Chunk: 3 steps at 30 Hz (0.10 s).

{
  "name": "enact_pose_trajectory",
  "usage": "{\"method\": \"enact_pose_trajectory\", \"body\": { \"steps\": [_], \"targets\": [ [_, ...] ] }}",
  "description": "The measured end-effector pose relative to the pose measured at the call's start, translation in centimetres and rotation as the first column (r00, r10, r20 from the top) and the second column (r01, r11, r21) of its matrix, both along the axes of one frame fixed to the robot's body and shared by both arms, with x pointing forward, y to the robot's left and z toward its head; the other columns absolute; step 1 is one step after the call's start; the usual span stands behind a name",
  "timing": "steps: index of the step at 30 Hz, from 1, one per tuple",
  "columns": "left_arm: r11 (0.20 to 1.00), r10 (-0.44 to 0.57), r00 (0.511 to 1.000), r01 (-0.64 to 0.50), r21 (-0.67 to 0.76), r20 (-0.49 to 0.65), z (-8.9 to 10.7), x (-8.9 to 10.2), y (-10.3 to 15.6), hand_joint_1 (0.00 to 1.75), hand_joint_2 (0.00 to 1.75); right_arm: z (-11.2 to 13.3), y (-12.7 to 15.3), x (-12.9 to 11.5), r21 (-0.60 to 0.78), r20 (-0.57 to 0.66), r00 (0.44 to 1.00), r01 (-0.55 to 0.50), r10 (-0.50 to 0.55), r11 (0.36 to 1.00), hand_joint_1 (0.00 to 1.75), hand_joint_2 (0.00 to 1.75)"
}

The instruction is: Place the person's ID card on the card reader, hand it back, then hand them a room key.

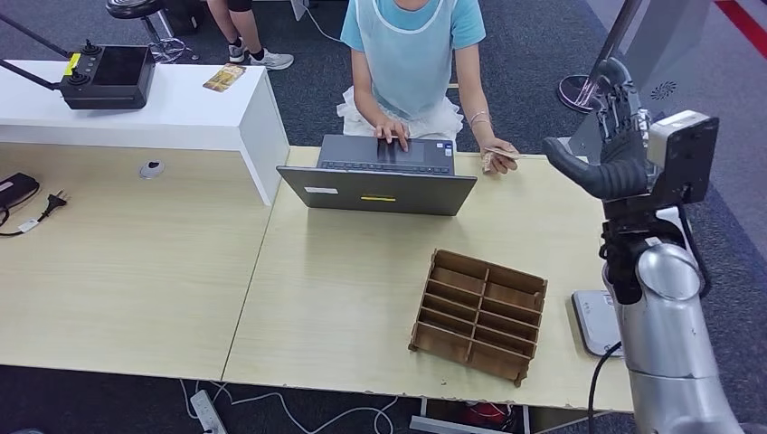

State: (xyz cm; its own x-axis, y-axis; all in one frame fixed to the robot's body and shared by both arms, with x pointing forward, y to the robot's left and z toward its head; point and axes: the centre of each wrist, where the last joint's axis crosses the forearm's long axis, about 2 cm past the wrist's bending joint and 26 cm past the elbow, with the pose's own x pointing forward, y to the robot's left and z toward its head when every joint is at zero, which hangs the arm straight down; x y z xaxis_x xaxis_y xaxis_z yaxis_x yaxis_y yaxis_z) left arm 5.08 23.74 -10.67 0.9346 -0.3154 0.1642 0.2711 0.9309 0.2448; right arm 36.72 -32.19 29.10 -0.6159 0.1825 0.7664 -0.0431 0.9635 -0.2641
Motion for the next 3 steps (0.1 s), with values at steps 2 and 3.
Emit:
{"method": "enact_pose_trajectory", "body": {
  "steps": [2, 3],
  "targets": [
    [1.0, 0.006, 1.0, -0.006, -0.001, 0.002, 0.0, -0.1, 0.0, 0.0, 0.0, -1.1, -0.4, -1.5, 0.045, 0.008, 0.999, -0.049, 0.049, 0.998, 0.0, 1.75],
    [1.0, 0.007, 1.0, -0.007, -0.001, 0.003, 0.0, -0.1, 0.0, 0.0, 0.0, -1.3, -0.5, -1.9, 0.055, 0.011, 0.998, -0.061, 0.06, 0.997, 0.0, 1.75]
  ]
}}
